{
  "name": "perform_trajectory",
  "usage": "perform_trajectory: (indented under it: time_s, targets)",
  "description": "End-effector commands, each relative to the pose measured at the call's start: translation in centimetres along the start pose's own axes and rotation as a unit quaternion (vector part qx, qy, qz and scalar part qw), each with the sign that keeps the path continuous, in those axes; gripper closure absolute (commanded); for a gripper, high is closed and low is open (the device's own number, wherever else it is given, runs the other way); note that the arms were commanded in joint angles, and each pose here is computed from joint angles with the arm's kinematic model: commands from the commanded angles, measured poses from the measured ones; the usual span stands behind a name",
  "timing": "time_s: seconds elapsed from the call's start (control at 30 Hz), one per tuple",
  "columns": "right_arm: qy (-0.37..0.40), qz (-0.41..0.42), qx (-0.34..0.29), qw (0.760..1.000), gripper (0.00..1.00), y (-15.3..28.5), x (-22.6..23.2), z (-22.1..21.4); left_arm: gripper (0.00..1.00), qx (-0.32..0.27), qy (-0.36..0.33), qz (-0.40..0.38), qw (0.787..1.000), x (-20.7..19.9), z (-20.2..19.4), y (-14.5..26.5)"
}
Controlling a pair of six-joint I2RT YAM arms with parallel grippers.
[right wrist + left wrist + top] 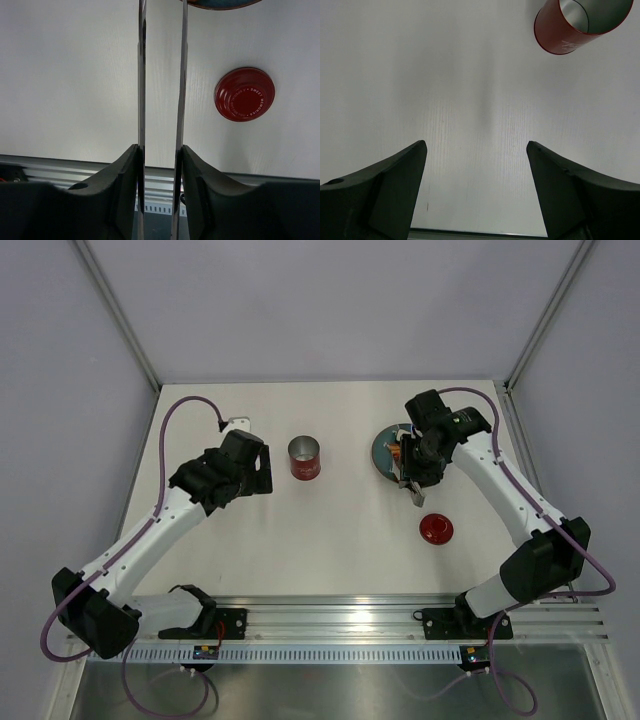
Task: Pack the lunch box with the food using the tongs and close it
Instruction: Pick up the fake food from the plate.
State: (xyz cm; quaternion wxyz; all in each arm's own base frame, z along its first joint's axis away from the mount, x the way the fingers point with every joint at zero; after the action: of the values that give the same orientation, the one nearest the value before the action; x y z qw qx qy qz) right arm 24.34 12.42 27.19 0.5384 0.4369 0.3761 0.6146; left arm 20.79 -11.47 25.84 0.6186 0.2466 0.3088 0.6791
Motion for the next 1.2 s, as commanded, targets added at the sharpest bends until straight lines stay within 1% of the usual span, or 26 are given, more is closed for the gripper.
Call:
perform_trajectory:
  time_s: [0.0,0.17,0.33,0.43,0.57,0.73,0.83,1.17]
  targets:
    - [0.005,0.009,-0.007,1.000,0.56,0.8,-0.1,0.4,0.14,-0.028,0.005,0.008,1.000,0.2,1.2,0.3]
    - [0.000,0.007,-0.013,1.000,0.56,0.7,-0.3,0.6,0.14,-0.029,0.009,0.004,1.000,0.2,0.8,0.1]
    - [0.000,-0.019,-0.020,1.000,0.56,0.2,-0.8,1.1,0.14,-0.029,0.015,0.002,0.999,0.3,0.6,0.1]
    - [-0.006,-0.013,-0.043,0.999,0.57,0.8,-0.7,1.4,0.14,-0.029,0.015,0.003,0.999,0.3,0.6,0.1]
    - [-0.011,-0.026,-0.072,0.997,0.57,1.2,-1.0,1.6,0.14,-0.030,0.017,0.003,0.999,0.3,0.7,0.1]
    - [-0.019,-0.036,-0.087,0.995,0.55,0.8,-1.3,1.4,0.14,-0.027,0.015,0.003,1.000,0.1,0.8,0.0]
    - [-0.017,-0.037,-0.085,0.996,0.52,0.2,-1.4,1.4,0.14,-0.025,0.013,0.005,1.000,0.0,0.8,-0.2]
    - [-0.007,-0.039,-0.077,0.996,0.53,-1.1,-1.2,1.9,0.14,-0.022,0.011,0.008,1.000,-0.3,1.0,-0.7]
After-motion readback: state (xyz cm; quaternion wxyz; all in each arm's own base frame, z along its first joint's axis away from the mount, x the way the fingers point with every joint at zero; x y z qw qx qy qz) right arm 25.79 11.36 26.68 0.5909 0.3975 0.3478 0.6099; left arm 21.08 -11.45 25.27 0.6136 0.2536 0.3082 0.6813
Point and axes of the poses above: each gripper's point midway between its finger pads, its own y axis back along the fingers, its own x axis along the line the jaws close on, z = x × y, the point moved 9 cm from there along y, back along the fingers, and after that the axes turned 3 degrees about y, right-handed, at the moved point
